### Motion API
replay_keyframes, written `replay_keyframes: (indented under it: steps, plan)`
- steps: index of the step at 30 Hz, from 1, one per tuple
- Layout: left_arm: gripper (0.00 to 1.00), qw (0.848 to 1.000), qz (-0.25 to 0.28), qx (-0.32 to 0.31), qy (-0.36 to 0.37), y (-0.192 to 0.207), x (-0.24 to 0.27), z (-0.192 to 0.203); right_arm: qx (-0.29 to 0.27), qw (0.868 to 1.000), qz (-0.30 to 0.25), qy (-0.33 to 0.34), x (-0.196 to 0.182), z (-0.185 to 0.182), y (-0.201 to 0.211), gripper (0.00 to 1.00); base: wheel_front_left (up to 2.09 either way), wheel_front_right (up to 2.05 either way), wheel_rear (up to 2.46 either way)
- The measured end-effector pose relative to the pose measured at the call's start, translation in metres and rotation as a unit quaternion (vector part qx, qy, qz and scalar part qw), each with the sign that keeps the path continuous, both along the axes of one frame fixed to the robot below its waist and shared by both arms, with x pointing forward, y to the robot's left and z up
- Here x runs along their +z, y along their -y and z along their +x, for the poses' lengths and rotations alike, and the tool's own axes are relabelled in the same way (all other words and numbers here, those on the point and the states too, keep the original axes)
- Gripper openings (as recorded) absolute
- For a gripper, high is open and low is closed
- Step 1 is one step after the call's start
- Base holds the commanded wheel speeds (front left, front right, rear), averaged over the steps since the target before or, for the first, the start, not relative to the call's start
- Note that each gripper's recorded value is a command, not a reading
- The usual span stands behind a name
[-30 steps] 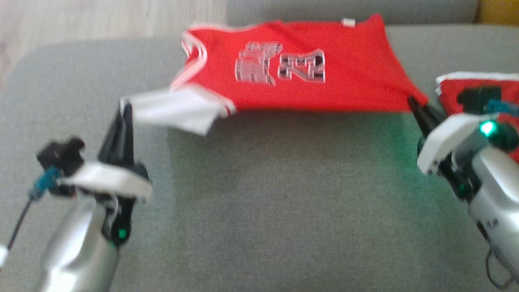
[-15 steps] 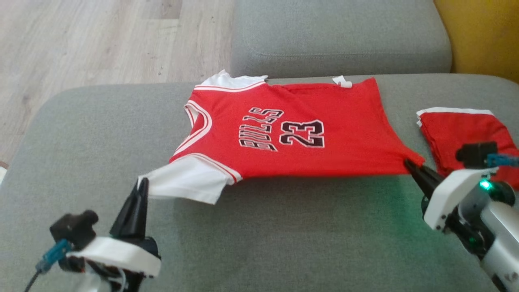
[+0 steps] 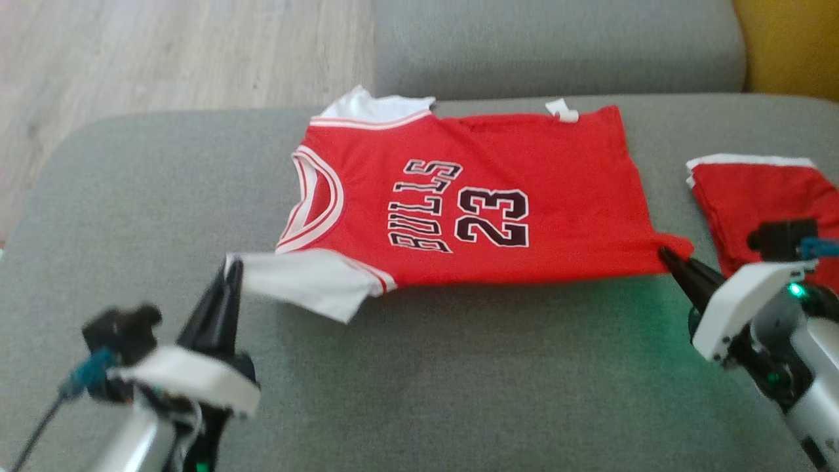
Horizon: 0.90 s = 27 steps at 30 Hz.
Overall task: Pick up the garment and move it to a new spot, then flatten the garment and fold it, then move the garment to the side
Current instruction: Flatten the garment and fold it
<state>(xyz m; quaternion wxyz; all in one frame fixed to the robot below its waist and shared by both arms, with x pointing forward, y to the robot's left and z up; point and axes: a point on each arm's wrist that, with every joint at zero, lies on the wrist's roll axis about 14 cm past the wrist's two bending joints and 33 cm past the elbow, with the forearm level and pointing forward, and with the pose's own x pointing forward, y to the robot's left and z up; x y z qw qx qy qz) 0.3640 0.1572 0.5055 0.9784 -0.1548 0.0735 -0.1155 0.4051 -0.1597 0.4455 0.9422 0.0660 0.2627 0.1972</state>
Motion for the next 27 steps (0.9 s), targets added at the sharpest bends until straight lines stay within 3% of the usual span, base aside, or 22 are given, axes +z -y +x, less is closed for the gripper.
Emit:
replay_keyframes:
  steps: [9,27]
  plan:
    - [0.0,0.997,0.06,-0.019,-0.033,-0.002,-0.015,0.054,0.001,0.999,-0.015,-0.028,-0.005,0.035,-0.004,0.0,0.0,0.0,0.0]
    - [0.0,0.98,0.184,-0.057,-0.054,0.006,-0.042,0.156,-0.022,0.99,-0.05,-0.131,-0.045,0.068,0.004,0.0,0.0,0.0,0.0]
